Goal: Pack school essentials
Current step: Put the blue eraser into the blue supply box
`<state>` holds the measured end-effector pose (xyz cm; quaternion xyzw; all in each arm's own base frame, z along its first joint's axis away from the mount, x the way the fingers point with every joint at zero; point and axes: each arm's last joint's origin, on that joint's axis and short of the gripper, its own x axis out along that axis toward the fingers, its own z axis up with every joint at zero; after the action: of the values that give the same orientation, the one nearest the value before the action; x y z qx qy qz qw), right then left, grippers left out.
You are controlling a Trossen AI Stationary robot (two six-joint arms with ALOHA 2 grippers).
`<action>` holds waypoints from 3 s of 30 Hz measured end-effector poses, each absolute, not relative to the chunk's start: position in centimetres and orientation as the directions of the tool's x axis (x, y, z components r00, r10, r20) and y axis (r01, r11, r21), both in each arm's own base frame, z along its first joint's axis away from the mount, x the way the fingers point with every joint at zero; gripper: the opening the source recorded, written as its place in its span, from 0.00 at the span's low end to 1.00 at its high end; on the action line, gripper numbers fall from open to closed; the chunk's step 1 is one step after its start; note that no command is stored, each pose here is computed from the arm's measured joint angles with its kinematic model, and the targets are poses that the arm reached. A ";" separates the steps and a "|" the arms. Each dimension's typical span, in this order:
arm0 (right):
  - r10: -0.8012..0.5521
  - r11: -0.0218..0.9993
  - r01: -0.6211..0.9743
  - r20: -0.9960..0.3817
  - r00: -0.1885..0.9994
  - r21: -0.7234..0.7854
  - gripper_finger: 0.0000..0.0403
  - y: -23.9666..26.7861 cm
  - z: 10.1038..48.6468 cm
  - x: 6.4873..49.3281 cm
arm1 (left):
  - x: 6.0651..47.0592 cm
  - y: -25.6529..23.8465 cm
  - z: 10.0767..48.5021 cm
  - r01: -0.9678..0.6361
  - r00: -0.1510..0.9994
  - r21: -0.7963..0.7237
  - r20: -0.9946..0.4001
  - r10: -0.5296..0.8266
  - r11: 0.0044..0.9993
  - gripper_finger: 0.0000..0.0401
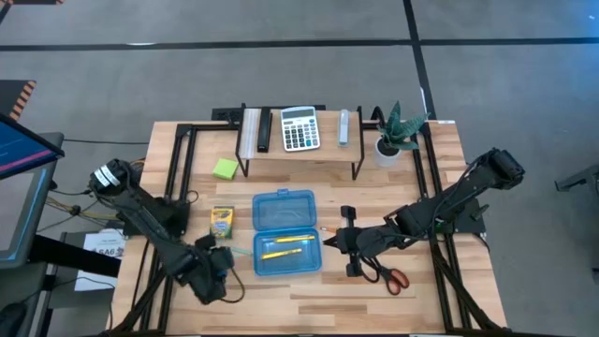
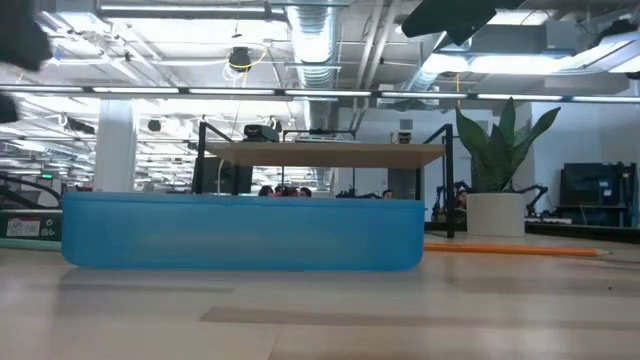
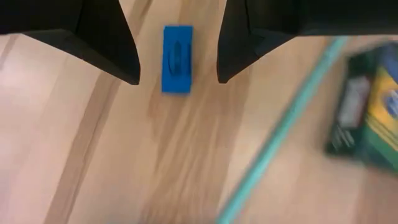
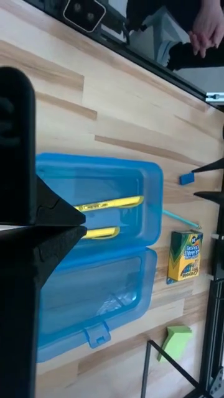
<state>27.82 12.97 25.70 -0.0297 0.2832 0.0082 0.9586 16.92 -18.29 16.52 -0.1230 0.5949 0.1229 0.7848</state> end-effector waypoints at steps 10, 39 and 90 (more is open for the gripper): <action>-0.001 0.999 -0.027 -0.534 0.845 -0.045 0.02 12.9 25.8 27.9 | 14.6 -18.5 14.0 -0.418 0.260 -0.092 -0.965 0.022 0.904 0.50; -0.027 0.996 -0.028 -0.600 0.800 -0.082 0.02 13.6 22.3 29.8 | 13.9 -18.3 12.9 -0.457 0.273 -0.145 -0.962 -0.017 0.878 0.06; -0.030 0.997 -0.022 -0.591 0.806 -0.080 0.02 13.4 22.5 29.9 | 17.8 -15.5 15.5 0.028 0.281 -0.056 -0.958 -0.062 0.998 0.36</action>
<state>29.88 13.43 22.47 -0.0416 0.3114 -0.0019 0.9494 17.84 -15.55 15.50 -0.0142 0.5991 -0.0281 0.8001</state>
